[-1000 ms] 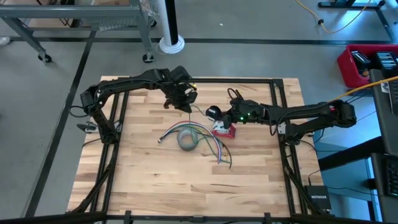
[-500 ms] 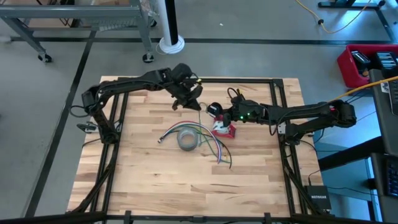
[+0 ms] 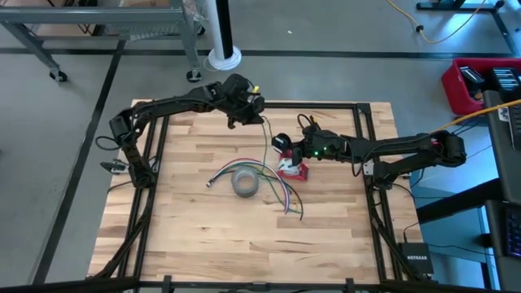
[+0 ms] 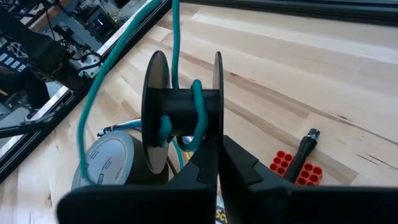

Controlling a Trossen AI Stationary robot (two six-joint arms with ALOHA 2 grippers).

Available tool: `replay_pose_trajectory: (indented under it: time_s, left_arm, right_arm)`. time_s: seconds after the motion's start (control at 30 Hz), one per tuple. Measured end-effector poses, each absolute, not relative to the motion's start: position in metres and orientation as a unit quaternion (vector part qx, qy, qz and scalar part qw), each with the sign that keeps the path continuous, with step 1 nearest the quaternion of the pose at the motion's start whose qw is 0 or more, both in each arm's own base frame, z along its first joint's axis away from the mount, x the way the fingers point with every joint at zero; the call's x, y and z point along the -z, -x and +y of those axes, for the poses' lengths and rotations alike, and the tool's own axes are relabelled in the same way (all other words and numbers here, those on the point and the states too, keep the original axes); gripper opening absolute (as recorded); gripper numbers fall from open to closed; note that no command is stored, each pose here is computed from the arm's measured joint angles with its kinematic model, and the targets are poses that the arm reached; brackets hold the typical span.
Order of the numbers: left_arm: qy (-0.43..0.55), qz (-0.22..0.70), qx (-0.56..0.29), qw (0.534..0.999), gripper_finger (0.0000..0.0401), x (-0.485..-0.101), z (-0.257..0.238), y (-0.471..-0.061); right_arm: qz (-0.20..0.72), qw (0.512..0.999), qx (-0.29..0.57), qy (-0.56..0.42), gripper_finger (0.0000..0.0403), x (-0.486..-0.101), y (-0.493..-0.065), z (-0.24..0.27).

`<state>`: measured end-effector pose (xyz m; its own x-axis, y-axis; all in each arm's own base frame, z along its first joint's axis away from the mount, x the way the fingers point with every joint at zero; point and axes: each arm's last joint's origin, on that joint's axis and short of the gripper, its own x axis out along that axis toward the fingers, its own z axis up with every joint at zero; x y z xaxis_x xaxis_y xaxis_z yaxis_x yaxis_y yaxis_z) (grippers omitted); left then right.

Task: Coil cords
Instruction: Coil the green wire into the spool

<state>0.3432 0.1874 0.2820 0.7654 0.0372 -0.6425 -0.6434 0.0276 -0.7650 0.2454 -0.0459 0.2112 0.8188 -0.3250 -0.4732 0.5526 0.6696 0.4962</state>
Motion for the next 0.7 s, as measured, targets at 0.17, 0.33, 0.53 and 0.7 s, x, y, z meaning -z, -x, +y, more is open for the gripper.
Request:
replay_pose_trajectory:
  time_s: [0.17,0.33,0.53,0.7]
  left_arm:
    - [0.645,0.221,-0.240,0.691,0.0000,-0.283,0.187,-0.348]
    - [0.647,0.208,-0.204,0.705,0.0000,-0.282,0.177,-0.364]
    - [0.650,0.214,-0.160,0.712,0.0000,-0.279,0.160,-0.380]
    - [0.648,0.231,-0.140,0.712,0.0000,-0.279,0.142,-0.387]
  right_arm:
    - [0.172,0.898,0.244,-0.325,0.0003,-0.212,-0.246,-0.046]
    - [0.167,0.899,0.242,-0.325,0.0003,-0.213,-0.246,-0.046]
    - [0.161,0.901,0.239,-0.325,0.0003,-0.214,-0.247,-0.046]
    - [0.160,0.901,0.238,-0.325,0.0003,-0.214,-0.247,-0.046]
